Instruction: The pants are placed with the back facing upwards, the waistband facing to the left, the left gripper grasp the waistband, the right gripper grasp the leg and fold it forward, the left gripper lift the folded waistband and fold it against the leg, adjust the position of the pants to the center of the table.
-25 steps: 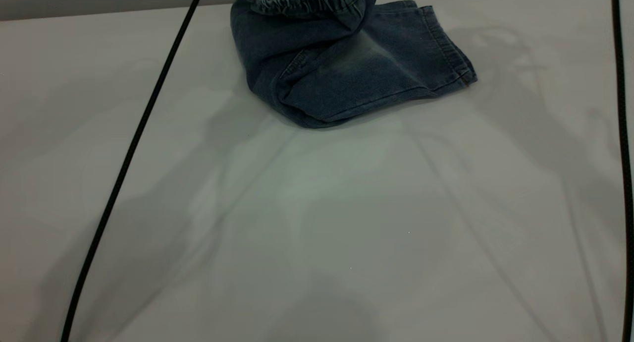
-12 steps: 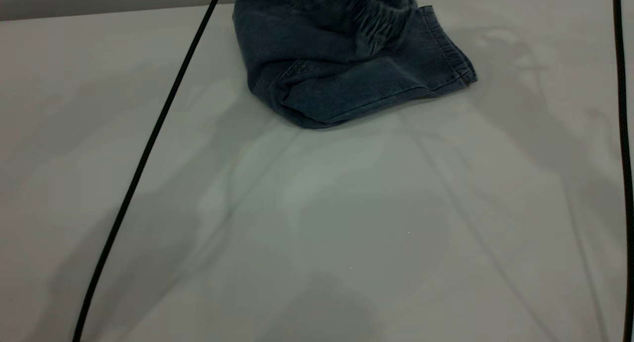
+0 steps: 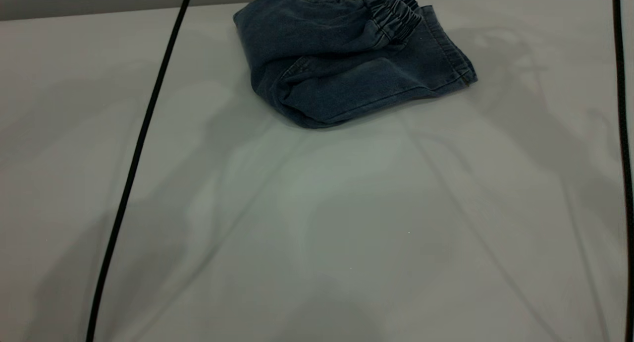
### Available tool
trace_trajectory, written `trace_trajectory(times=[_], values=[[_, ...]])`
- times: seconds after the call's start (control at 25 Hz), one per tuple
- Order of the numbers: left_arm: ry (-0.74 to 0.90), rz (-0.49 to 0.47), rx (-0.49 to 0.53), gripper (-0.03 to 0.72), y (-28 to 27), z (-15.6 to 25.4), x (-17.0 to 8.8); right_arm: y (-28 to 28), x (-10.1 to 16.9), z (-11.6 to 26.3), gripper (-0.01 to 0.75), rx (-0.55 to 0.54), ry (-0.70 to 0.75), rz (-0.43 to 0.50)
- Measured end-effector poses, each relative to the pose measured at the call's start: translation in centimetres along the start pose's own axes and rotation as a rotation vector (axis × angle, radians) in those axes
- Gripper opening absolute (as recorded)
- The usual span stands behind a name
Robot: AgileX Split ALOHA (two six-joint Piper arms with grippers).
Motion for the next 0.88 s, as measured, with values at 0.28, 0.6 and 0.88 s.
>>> trace_trajectory(times=[0.28,0.6,0.88], values=[[-0.026,-0.091,0.139,0.454,2.1,2.6,1.3,-7.0,-1.5,-1.3,0.498,-0.069,0.006,0.019],[-0.048,-0.095,0.127,0.454,5.0,3.8,1.6,-19.1,-3.8,-1.4,0.498,-0.225,0.048,0.039],[-0.058,-0.09,0.16,0.454,8.5,6.2,1.8,-26.9,-4.8,0.0,0.498,-0.342,0.096,0.013]])
Point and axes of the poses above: a point on each arm's last joint axis where the gripper is mounted, y pointing out along that axis toward the gripper, x along the wrist's bending axis when the last joint is at zero, z = x × y, the point moved 3 cm from there along y, pointing out along that axis toward the gripper, and after that the axes turned 4 degrees about y, right-handed, at the moved point
